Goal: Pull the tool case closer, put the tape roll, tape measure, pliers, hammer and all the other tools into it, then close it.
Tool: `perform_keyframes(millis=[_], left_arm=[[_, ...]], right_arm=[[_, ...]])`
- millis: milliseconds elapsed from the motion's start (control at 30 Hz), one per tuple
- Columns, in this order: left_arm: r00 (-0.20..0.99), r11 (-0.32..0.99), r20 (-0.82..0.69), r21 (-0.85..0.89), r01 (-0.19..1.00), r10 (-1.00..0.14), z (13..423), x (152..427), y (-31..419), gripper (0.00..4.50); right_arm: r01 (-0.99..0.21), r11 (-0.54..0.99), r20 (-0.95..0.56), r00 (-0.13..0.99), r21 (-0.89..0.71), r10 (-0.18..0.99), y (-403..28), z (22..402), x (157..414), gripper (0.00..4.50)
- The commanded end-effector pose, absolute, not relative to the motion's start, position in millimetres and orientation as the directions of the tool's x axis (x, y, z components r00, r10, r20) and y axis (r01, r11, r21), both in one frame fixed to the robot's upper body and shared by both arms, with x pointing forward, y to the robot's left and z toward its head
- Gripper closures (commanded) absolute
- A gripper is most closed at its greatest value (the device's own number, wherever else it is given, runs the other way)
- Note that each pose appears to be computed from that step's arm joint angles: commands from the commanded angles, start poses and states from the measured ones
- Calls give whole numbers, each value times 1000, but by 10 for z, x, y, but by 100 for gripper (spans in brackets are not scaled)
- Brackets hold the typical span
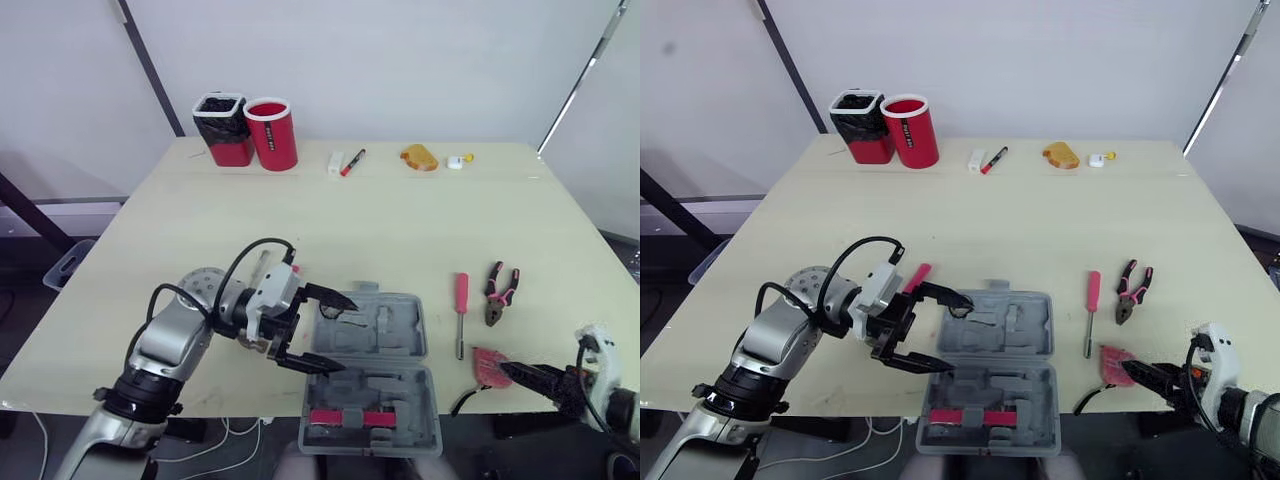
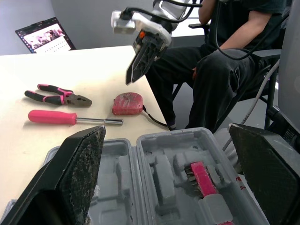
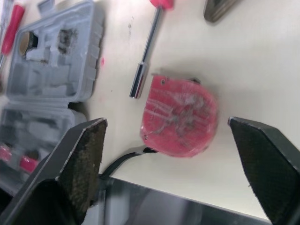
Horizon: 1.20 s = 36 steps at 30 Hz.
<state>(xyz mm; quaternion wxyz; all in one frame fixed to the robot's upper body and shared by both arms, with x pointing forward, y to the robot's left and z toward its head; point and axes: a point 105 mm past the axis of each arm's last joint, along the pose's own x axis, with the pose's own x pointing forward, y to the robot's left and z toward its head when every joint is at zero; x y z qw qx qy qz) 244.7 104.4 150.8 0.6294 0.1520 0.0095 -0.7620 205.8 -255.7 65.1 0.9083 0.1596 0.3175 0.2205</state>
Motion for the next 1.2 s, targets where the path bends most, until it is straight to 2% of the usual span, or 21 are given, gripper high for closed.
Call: perform_keyframes(millis=[33, 133, 233, 467, 567, 733, 1200], left_arm=[[-167, -219, -233, 218, 951, -958, 1617, 2415, 1050, 0], [-176, -229, -237, 218, 949, -955, 1617, 2411, 1040, 0], [-178, -233, -239, 228, 945, -955, 1646, 2413, 1037, 0], [-180, -239, -244, 236, 942, -953, 1665, 2386, 1029, 0], [-192, -248, -244, 228, 942, -951, 1672, 2335, 1021, 0], [-176, -233, -246, 229, 945, -953, 1687, 2317, 1035, 0], [-134, -196, -254, 237, 952, -958, 1696, 2275, 1065, 0]], right_arm=[[-510, 836, -413, 730, 202, 545, -2548, 904, 2143, 10], [-618, 780, -390, 696, 103, 603, -2503, 925, 2157, 10], [-740, 671, -439, 616, -40, 654, -2474, 832, 2140, 10], [-869, 460, -530, 481, -183, 699, -2513, 534, 2095, 10], [-888, 399, -528, 457, -228, 716, -2545, 470, 2130, 10], [-888, 381, -518, 459, -256, 722, -2616, 414, 2206, 10], [-913, 338, -552, 408, -229, 727, -2679, 284, 2384, 10]])
